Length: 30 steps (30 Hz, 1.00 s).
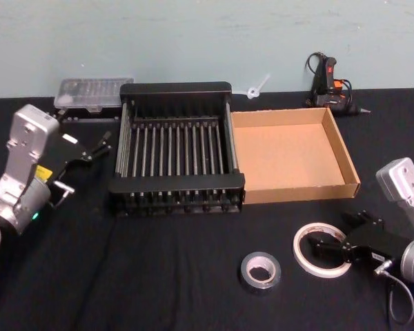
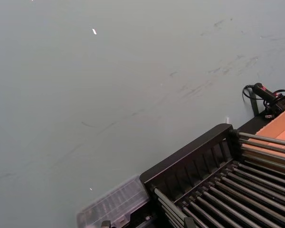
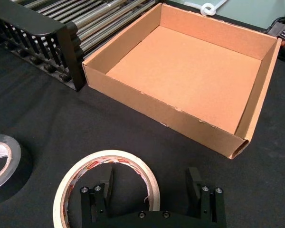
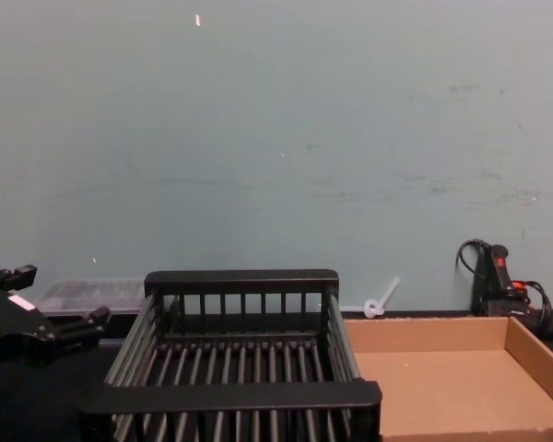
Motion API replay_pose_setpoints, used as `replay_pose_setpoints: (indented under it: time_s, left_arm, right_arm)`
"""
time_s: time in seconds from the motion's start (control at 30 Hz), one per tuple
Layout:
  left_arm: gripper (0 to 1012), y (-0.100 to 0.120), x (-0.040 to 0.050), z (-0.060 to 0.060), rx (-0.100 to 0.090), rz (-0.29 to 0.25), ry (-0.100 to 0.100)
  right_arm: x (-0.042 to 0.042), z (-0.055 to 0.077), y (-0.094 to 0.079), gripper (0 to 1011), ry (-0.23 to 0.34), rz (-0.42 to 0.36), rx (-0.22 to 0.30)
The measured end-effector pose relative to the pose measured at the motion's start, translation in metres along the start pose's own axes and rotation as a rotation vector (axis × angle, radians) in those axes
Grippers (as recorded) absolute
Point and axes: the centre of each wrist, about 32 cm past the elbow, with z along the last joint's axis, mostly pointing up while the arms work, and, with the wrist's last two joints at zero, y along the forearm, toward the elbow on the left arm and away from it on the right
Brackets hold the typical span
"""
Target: Pick up the white tape and place it into the black box , Pick up the silver tape and place it into the brown box.
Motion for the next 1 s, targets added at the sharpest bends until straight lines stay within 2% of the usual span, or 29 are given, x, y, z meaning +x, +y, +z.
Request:
replay_pose_setpoints:
  time_s: [1.0]
  left_arm:
    - [1001, 0.0000, 0.0000, 0.0000, 0.000, 0.000, 0.000]
  right_arm:
    - [0.0030, -0.0023, 0.0021, 1002, 0.011, -0.004, 0.009]
